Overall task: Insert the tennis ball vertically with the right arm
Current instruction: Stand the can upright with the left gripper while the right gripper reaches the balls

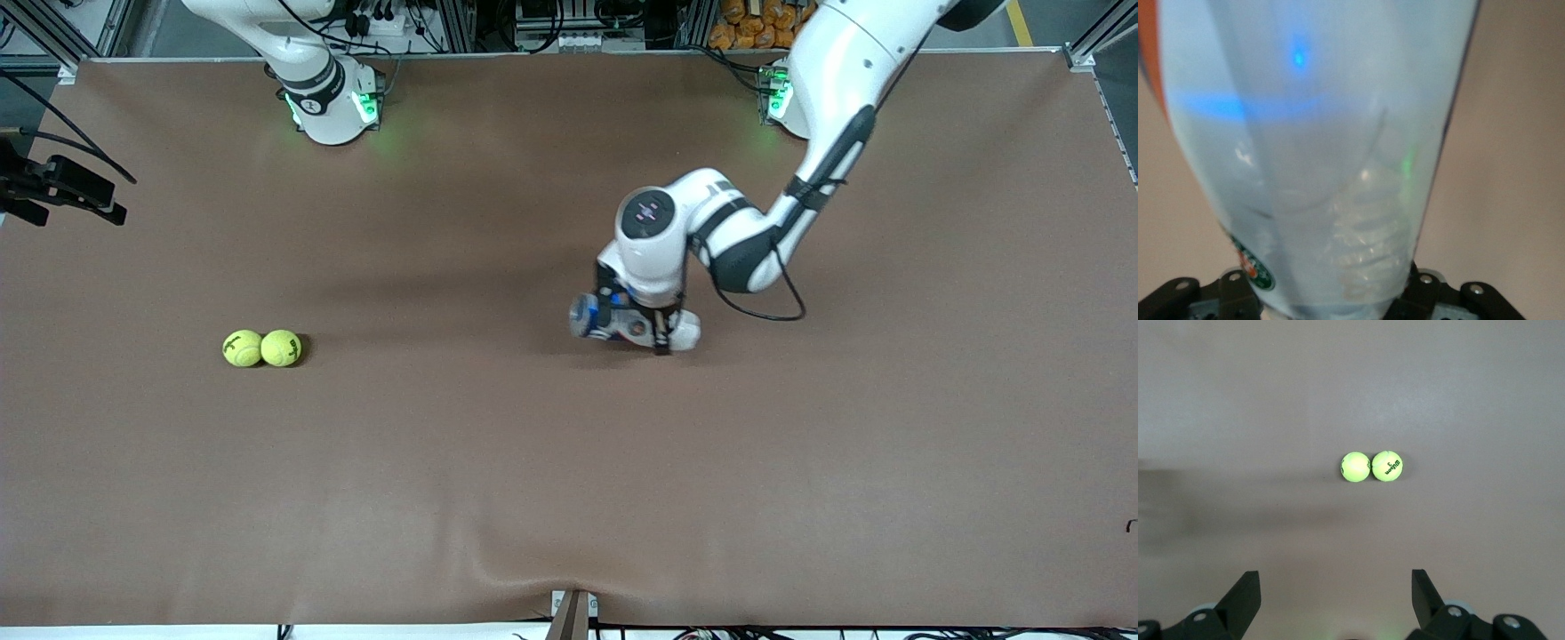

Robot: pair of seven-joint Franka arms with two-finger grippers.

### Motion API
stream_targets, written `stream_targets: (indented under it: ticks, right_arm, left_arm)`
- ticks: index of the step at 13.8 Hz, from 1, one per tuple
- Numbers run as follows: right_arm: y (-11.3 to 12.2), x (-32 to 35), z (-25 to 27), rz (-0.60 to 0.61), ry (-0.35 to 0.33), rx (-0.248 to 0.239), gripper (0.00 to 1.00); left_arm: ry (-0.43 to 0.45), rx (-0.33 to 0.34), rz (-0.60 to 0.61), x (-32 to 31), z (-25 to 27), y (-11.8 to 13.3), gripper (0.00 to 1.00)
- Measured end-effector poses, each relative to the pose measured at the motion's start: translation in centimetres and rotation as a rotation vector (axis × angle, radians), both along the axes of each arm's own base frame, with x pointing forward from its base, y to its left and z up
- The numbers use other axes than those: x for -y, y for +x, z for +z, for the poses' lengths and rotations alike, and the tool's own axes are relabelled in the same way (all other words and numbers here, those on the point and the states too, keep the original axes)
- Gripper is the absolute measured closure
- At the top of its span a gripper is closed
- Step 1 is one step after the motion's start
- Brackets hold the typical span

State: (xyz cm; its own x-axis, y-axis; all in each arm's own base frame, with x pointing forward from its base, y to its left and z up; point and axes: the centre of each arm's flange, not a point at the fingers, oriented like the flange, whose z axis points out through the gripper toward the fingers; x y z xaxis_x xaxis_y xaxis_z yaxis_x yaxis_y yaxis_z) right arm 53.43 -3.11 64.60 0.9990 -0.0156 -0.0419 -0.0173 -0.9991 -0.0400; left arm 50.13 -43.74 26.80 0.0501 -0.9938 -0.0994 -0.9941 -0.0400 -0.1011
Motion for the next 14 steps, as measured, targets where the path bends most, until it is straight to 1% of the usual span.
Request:
stream_targets:
  ticks: [2, 3, 4, 6, 8, 9, 10, 12, 13, 14]
  right_arm:
    - [0.1, 0.0, -0.2, 0.0, -0.001, -0.004, 0.0]
    - [0.3, 0.1, -0.8, -0.002, -0.001, -0.015, 0.0]
    - [0.8, 0.3, -1.7, -0.004, 0.0, -0.032, 0.0]
    - [2.4, 0.6, -4.5, -0.01, -0.003, -0.076, 0.0]
    - [4.3, 1.0, -8.2, -0.012, -0.024, -0.125, 0.0]
    - [5.4, 1.1, -10.1, -0.011, -0.031, -0.138, 0.0]
    - [6.6, 1.3, -12.0, -0.012, -0.038, -0.136, 0.0]
    - [8.9, 1.9, -15.3, -0.013, -0.062, -0.113, 0.0]
    - [9.8, 2.0, -16.7, -0.017, -0.075, -0.098, 0.0]
    - [10.5, 2.1, -17.9, -0.051, -0.082, -0.091, 0.0]
  left_arm:
    - [-0.071, 0.017, 0.042, 3.7, 1.9, -0.8, 0.27]
    - [-0.117, 0.035, 0.069, 5.1, 2.5, -1.0, 0.27]
    - [-0.183, 0.059, 0.101, 6.3, 2.6, -1.0, 0.27]
    - [-0.308, 0.087, 0.155, 7.6, 1.9, -0.8, 0.27]
    - [-0.406, 0.094, 0.206, 8.8, 0.9, -1.0, 0.27]
    - [-0.453, 0.097, 0.23, 9.4, 0.6, -1.2, 0.27]
    - [-0.495, 0.099, 0.253, 9.8, 0.4, -1.4, 0.27]
    - [-0.577, 0.105, 0.279, 10.5, 0.1, -1.6, 0.27]
    - [-0.637, 0.111, 0.279, 10.8, -0.2, -1.8, 0.27]
    - [-0.714, 0.116, 0.28, 10.9, -0.9, -2.1, 0.27]
